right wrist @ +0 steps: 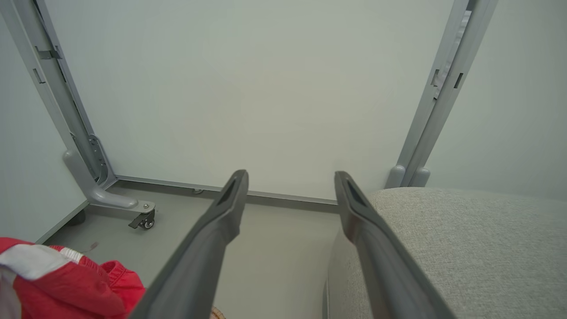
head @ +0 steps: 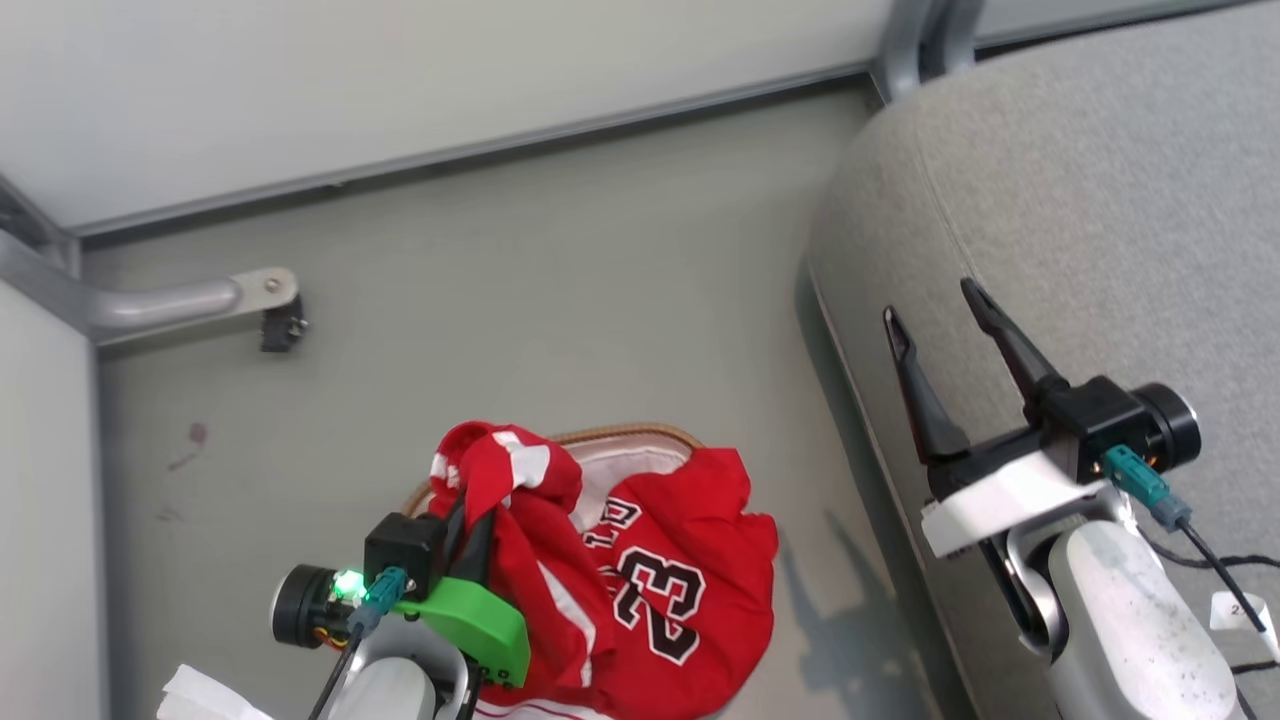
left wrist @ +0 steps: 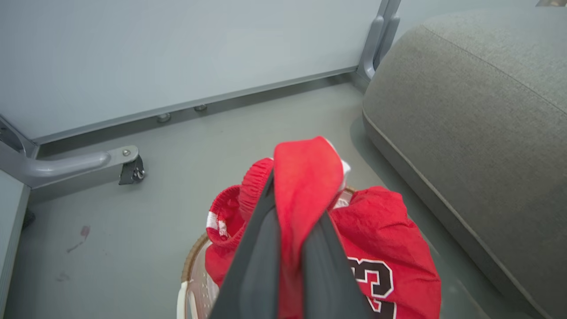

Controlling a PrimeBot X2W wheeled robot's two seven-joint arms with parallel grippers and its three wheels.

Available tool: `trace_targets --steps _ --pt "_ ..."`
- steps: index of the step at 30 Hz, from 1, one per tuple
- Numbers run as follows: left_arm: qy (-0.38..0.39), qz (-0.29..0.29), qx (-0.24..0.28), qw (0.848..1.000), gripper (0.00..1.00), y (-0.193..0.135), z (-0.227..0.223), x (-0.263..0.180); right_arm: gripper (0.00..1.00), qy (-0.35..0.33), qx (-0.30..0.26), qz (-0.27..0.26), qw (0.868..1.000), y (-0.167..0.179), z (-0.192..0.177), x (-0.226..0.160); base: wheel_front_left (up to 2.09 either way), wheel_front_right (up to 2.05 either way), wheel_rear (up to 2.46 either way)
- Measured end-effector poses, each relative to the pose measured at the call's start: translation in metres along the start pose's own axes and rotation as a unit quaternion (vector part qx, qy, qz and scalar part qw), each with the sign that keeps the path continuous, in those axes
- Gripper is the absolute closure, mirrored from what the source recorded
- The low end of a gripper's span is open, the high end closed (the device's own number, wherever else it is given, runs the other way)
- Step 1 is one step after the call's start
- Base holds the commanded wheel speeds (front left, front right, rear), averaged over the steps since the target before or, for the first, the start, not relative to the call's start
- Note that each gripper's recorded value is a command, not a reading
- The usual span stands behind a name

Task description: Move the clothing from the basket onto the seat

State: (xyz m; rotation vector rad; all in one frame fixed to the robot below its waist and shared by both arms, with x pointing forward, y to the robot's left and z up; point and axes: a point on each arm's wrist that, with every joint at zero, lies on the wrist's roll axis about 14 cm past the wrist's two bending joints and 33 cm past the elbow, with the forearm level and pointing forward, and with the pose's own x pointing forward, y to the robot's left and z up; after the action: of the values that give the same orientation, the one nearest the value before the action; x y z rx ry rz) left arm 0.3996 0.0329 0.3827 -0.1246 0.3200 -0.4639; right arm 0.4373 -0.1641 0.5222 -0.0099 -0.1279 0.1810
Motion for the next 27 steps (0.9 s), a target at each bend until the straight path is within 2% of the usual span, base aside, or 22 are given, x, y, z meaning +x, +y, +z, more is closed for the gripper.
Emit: trace_targets --steps 7,18,22,27 --pt "-0.102 0.015 0.019 0.995 1.00 0.003 0.068 -0.018 0.00 -0.009 0.013 0.024 1.000 0.023 0.009 -0.009 0.00 0.00 0.00" --pt "-0.238 0.014 0.053 0.970 1.00 -0.003 0.165 -0.043 0.00 -0.008 0.025 0.056 0.998 0.052 0.011 -0.022 0.00 0.00 0.00" --pt "-0.263 0.010 0.063 0.963 1.00 -0.007 0.184 -0.049 0.00 -0.004 0.027 0.076 0.997 0.066 0.010 -0.024 0.00 0.00 0.00" --pt "-0.271 0.005 0.057 0.961 1.00 -0.011 0.189 -0.050 0.00 0.009 0.036 0.125 0.991 0.099 0.003 -0.027 0.00 0.00 0.00"
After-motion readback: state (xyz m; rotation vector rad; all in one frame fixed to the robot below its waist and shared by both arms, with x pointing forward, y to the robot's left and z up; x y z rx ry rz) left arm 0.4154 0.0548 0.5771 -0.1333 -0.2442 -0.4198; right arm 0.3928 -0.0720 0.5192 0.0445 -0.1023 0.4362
